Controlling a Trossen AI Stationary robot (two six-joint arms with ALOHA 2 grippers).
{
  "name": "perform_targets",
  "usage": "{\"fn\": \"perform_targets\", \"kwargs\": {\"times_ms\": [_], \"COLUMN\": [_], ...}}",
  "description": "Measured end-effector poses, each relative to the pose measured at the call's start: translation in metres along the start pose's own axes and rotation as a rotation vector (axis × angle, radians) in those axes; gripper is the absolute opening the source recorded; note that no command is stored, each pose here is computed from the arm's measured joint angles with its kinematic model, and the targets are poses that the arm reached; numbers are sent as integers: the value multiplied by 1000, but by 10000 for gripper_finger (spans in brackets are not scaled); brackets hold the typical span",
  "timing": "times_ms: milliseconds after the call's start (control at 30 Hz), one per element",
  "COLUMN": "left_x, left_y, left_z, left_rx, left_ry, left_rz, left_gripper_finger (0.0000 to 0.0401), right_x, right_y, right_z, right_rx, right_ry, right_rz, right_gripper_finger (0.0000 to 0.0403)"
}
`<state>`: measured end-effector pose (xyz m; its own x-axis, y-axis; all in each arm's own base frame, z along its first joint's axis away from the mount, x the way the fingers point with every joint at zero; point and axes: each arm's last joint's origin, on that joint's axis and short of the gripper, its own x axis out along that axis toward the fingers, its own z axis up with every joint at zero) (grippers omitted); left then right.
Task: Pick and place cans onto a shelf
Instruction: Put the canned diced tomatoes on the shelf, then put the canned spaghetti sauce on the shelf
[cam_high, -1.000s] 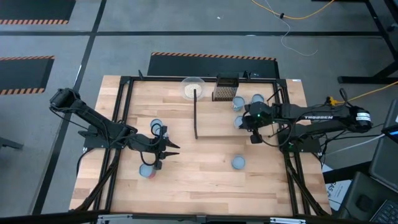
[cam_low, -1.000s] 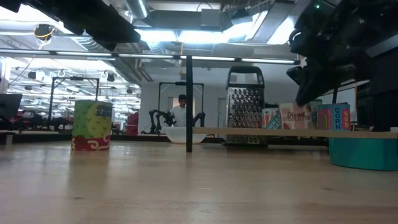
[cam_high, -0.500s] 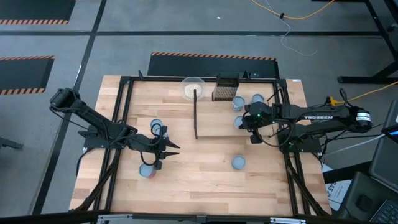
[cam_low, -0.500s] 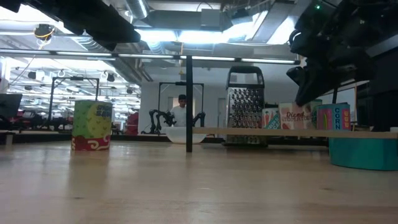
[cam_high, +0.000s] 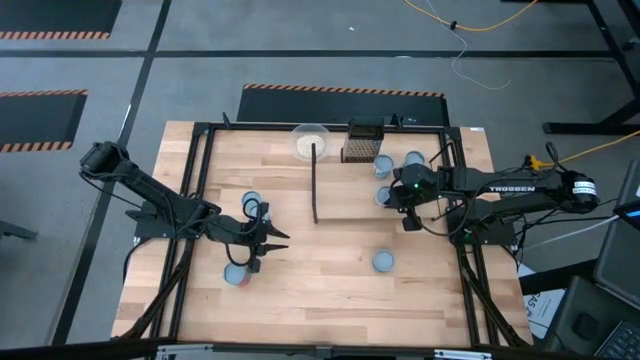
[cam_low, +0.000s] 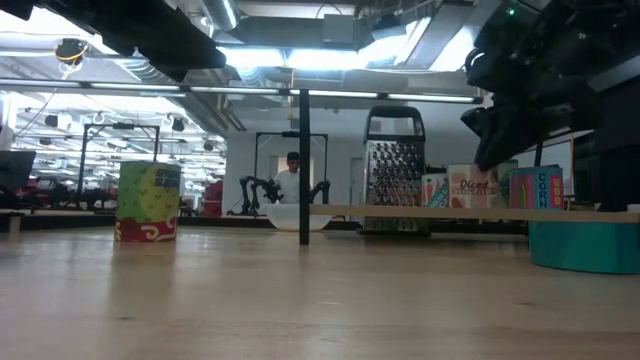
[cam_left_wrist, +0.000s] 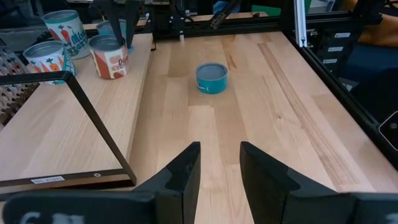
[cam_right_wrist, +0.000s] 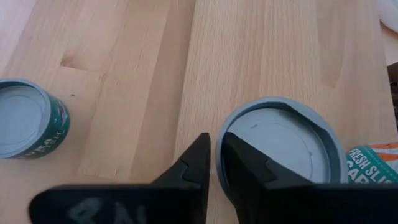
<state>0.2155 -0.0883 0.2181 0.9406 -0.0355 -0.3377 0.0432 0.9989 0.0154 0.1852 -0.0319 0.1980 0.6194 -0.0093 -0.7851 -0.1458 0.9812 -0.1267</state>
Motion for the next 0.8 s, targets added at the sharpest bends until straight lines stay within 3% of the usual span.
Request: {"fn": "perform_targets", "kwargs": {"times_ms": [400, 800], "left_x": [0, 0], "left_y": [0, 0], "left_z": [0, 0], "left_rx": [0, -1], "left_ry": [0, 0], "left_rz": [0, 0], "left_gripper_finger": [105, 105], "right_x": [0, -18], "right_y": [0, -6], "right_z": [0, 18], "right_rx": [0, -2], "right_ry": [3, -16], "right_rz": [1, -47], "right_gripper_finger": [60, 60]}}
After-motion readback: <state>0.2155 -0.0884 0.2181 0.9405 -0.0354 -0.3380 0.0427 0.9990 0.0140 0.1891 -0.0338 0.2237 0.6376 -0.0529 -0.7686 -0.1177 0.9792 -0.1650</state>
